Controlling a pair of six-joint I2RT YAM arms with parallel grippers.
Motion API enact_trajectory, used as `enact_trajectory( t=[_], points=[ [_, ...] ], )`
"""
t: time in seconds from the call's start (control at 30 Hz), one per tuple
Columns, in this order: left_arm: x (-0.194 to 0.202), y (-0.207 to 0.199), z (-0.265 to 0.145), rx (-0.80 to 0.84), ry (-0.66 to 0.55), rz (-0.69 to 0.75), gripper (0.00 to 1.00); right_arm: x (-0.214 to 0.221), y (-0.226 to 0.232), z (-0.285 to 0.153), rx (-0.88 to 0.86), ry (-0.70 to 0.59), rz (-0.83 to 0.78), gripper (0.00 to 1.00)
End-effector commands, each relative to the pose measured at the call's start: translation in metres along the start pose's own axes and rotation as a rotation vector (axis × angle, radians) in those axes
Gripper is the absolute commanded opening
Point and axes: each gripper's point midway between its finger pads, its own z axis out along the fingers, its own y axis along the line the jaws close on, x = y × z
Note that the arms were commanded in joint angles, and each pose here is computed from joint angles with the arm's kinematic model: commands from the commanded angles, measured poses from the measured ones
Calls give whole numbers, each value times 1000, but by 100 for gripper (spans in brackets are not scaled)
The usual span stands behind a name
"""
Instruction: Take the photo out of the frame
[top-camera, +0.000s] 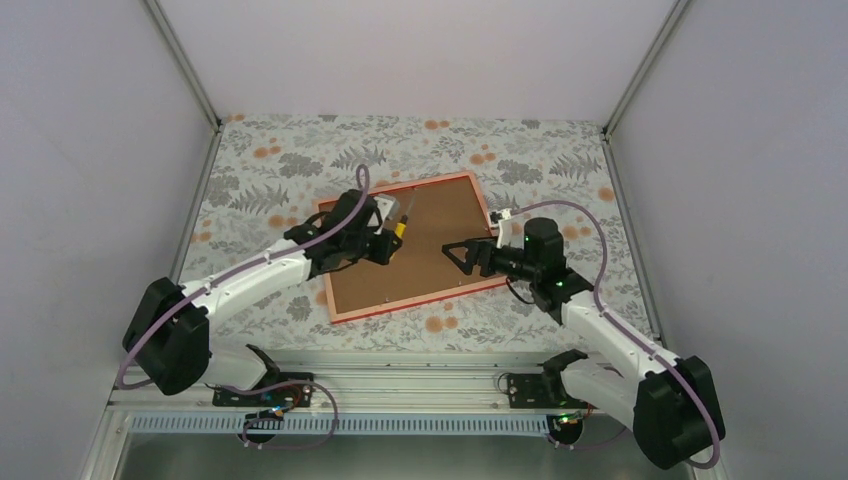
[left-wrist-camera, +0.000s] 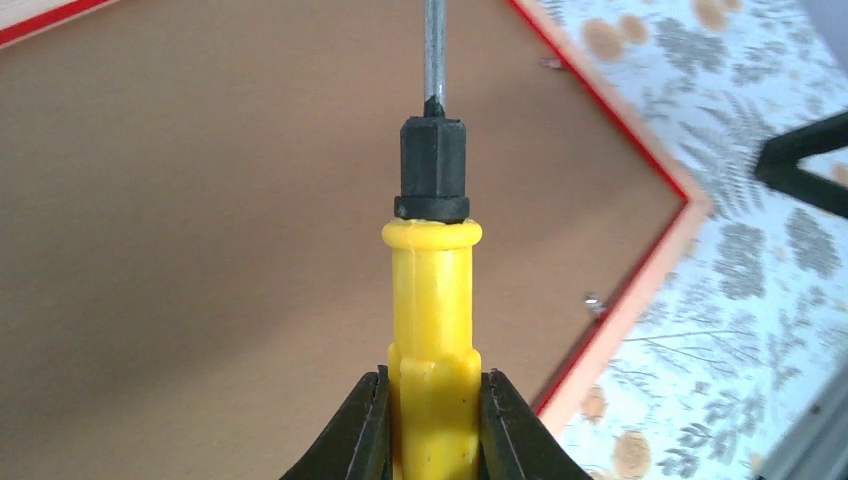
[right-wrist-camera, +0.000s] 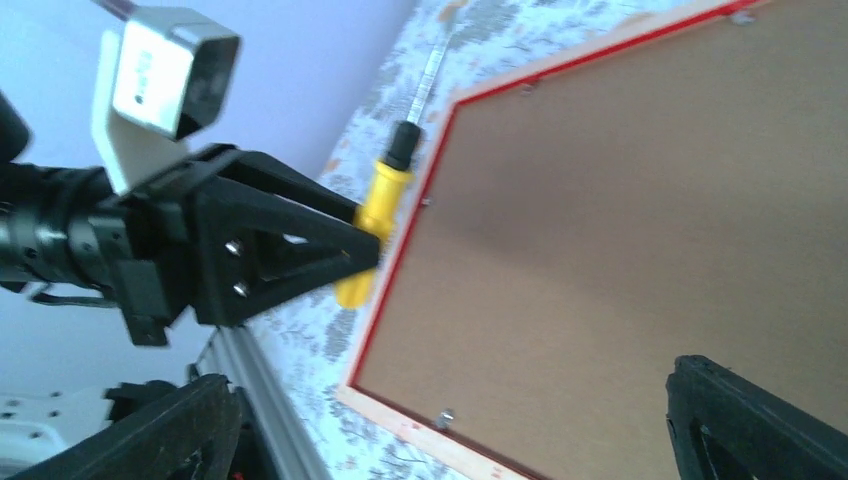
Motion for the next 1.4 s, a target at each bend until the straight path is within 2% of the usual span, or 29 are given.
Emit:
enact_trajectory(
  t=[0.0, 0.17, 0.3, 0.5, 0.9, 1.1, 1.17, 1.23, 1.37],
  points=[
    [-10, -42, 0, 121, -55, 94, 6, -3, 35, 3, -164, -9, 17, 96],
    [1, -78, 7, 188, -45, 156, 6, -3, 38, 9, -186, -34, 71, 92],
    [8, -105, 8, 262, -40, 182, 6, -1, 30, 16, -164, -32, 101, 82],
    [13, -123, 8, 320, -36, 185, 6, -4, 30, 17, -175, -53, 115, 73],
    [16, -132, 5, 353, -41, 190, 6, 0, 27, 21, -185, -46, 154, 35],
    [17, -132, 6, 352, -45, 187, 6, -1, 27, 19, -179, -59, 169, 5],
    [18, -131, 6, 351, -50, 184, 6, -3, 26, 18, -176, -68, 182, 4],
    [17, -129, 6, 339, -62, 180, 11, -4, 27, 17, -177, -73, 202, 4],
    [14, -124, 6, 298, -96, 168, 31, -4, 27, 14, -179, -89, 267, 4]
  ],
)
